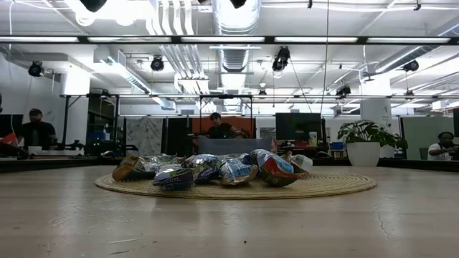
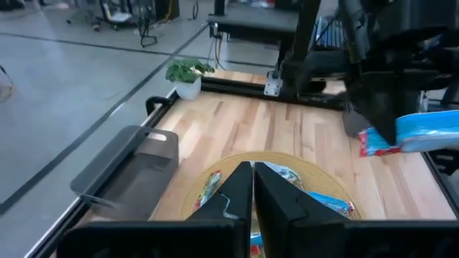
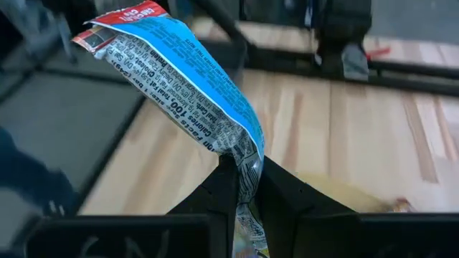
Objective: Pick and place Granola Bars by type
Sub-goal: Put the red granola bar into the left black bin
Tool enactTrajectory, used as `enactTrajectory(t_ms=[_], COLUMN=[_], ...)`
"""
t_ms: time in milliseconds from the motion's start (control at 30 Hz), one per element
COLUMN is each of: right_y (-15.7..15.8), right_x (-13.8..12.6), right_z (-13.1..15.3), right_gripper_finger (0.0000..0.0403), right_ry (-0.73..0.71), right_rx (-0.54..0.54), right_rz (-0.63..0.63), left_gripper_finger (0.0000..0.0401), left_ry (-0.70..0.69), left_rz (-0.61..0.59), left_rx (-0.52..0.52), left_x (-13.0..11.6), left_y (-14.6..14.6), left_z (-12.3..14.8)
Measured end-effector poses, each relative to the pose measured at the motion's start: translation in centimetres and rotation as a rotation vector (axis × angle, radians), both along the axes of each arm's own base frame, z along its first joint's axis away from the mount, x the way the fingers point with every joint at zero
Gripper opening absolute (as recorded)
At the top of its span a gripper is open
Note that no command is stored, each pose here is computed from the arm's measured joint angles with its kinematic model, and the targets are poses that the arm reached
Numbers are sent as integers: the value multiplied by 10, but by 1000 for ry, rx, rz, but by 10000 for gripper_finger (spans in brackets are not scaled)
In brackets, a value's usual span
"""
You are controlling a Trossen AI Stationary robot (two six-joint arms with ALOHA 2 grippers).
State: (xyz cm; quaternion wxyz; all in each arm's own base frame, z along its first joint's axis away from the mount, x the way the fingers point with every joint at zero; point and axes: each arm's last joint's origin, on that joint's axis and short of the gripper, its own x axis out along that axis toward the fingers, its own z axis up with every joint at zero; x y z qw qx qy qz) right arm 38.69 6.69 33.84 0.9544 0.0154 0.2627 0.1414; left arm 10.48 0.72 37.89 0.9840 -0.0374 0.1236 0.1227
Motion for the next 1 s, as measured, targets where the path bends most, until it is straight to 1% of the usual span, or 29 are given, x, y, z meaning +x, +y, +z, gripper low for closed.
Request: enactTrajectory(t_ms=[167, 267, 400, 533, 700, 833, 933, 967, 1000], right_y=[6, 7, 11, 17, 24, 34, 44, 47, 50], right_x=[6, 15, 34, 61, 99, 129, 148, 154, 157], right_z=[10, 12, 8, 5, 7, 1, -11, -20, -25], right_gripper_finger=[38, 38, 38, 38, 38, 38, 38, 38, 38], right_ry=[-127, -148, -147, -159, -217, -234, -224, -219, -236], right_rx=[63, 107, 136, 156, 177, 260, 317, 333, 358], right_rz=[-8, -27, -33, 4, 33, 114, 159, 165, 167], left_gripper_finger=[0, 0, 0, 0, 0, 0, 0, 0, 0], left_ry=[-45, -64, -86, -75, -83, -80, -86, -86, -87], left_rz=[26, 30, 34, 31, 31, 29, 30, 30, 30], left_rx=[29, 31, 31, 32, 33, 33, 33, 33, 33], left_x=[-15, -21, -25, -24, -26, -25, -27, -27, -27], left_y=[1, 1, 1, 1, 1, 1, 1, 1, 1], left_z=[2, 4, 6, 4, 5, 5, 5, 5, 5])
